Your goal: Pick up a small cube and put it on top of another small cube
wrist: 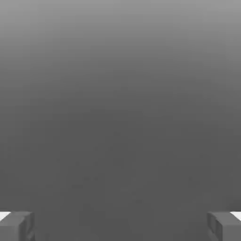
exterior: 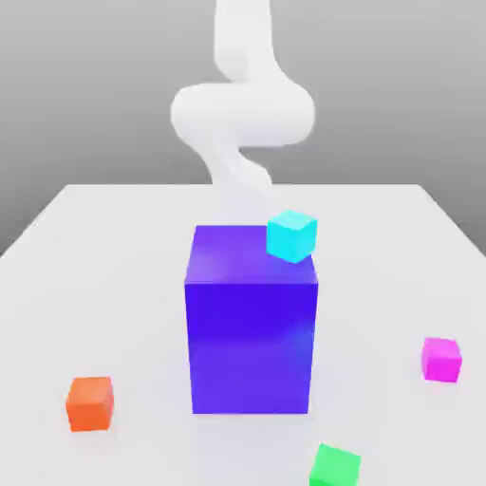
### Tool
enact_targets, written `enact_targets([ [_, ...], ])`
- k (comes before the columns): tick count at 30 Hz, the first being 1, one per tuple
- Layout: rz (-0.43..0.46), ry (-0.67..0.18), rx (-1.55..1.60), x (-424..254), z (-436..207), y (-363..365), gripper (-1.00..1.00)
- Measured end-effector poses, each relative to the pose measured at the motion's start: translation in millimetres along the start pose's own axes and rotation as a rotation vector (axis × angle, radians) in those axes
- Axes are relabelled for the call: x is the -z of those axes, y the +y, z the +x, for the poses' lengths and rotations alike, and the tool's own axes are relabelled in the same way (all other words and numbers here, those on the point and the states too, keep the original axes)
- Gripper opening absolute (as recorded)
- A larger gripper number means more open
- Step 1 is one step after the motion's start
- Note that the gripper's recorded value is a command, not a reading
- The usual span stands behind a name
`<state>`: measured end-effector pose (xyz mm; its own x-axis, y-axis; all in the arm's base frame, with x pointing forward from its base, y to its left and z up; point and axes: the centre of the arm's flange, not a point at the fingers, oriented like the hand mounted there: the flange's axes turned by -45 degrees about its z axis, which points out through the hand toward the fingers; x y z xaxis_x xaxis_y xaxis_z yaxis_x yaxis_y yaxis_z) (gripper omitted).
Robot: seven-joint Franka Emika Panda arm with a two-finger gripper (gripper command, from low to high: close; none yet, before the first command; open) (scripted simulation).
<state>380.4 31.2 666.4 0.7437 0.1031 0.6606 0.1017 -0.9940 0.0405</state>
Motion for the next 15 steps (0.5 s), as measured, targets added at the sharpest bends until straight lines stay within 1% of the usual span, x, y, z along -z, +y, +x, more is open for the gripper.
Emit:
enact_targets([
  [3, 0.054, -0.091, 0.151, -67, -12, -43, 0.00],
  [7, 0.129, -0.199, 0.350, -143, -45, -103, 0.00],
  [11, 0.209, -0.301, 0.555, -206, -97, -164, 0.00],
  [15, 0.294, -0.397, 0.762, -254, -165, -221, 0.00],
])
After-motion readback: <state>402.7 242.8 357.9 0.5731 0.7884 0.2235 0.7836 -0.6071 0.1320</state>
